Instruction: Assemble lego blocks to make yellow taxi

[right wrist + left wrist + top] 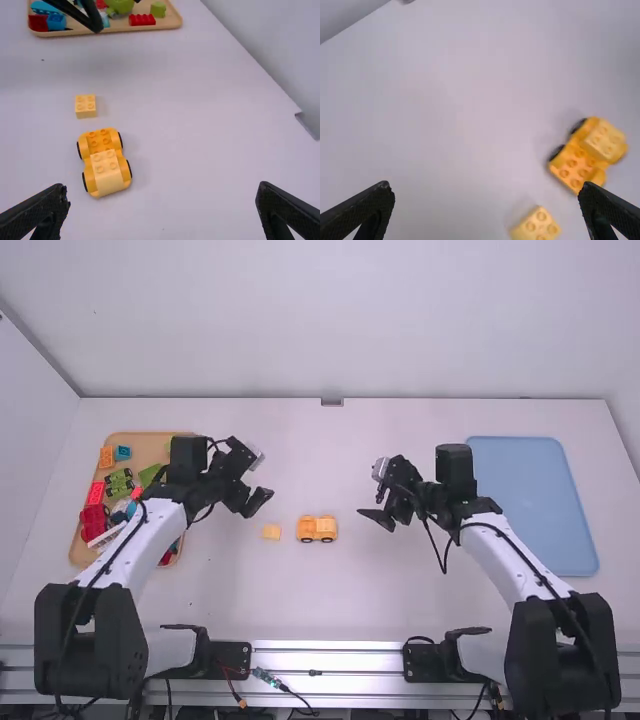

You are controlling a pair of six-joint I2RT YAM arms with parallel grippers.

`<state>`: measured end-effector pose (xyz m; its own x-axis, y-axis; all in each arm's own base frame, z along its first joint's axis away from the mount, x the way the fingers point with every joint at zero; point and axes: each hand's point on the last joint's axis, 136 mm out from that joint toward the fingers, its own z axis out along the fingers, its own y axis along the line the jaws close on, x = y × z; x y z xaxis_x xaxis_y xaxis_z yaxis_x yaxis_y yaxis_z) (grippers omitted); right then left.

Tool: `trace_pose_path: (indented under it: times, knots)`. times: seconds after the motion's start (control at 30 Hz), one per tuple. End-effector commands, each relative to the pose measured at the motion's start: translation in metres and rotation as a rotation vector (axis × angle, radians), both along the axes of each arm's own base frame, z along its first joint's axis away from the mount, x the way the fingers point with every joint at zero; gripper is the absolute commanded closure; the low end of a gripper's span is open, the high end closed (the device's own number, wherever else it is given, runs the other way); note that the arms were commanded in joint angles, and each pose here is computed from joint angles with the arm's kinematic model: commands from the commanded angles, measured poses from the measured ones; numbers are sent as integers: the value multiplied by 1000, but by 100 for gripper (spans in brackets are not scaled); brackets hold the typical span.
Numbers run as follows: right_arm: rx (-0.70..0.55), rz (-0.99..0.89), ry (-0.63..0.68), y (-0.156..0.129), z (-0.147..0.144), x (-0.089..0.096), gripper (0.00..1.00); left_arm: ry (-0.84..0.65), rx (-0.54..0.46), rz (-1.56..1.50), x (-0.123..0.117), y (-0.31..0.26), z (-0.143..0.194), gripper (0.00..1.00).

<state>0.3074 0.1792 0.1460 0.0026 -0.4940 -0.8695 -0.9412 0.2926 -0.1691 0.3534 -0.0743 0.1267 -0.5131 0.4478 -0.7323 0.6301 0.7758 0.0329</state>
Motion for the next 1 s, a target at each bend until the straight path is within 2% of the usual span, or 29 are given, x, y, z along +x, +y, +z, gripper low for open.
trace_pose_path:
  times: [0.0,0.07,0.13,0.37,0.5,0.77,0.87,0.97]
  knots:
    - [20,40,-21,3,5,-6,1,8,56,27,-8,10,-12,1]
    - [14,66,-32,9,4,-10,1,-94,116,-281,-29,-13,-22,1]
    - [4,88,-41,12,3,-14,1,-135,114,-382,-39,-20,-27,1]
    - [-34,168,-45,23,-14,-24,1,-273,-9,-574,-62,-28,-18,1]
    - [7,177,7,29,-35,-13,1,-244,1,-644,-70,-32,-30,1]
    - [77,246,40,41,-64,-9,1,-131,-39,-717,-61,-29,-60,1]
    - [68,261,44,48,-77,-8,1,-90,-2,-815,-67,-25,-79,1]
    - [9,261,58,56,-98,-10,1,-58,26,-834,-63,-21,-98,1]
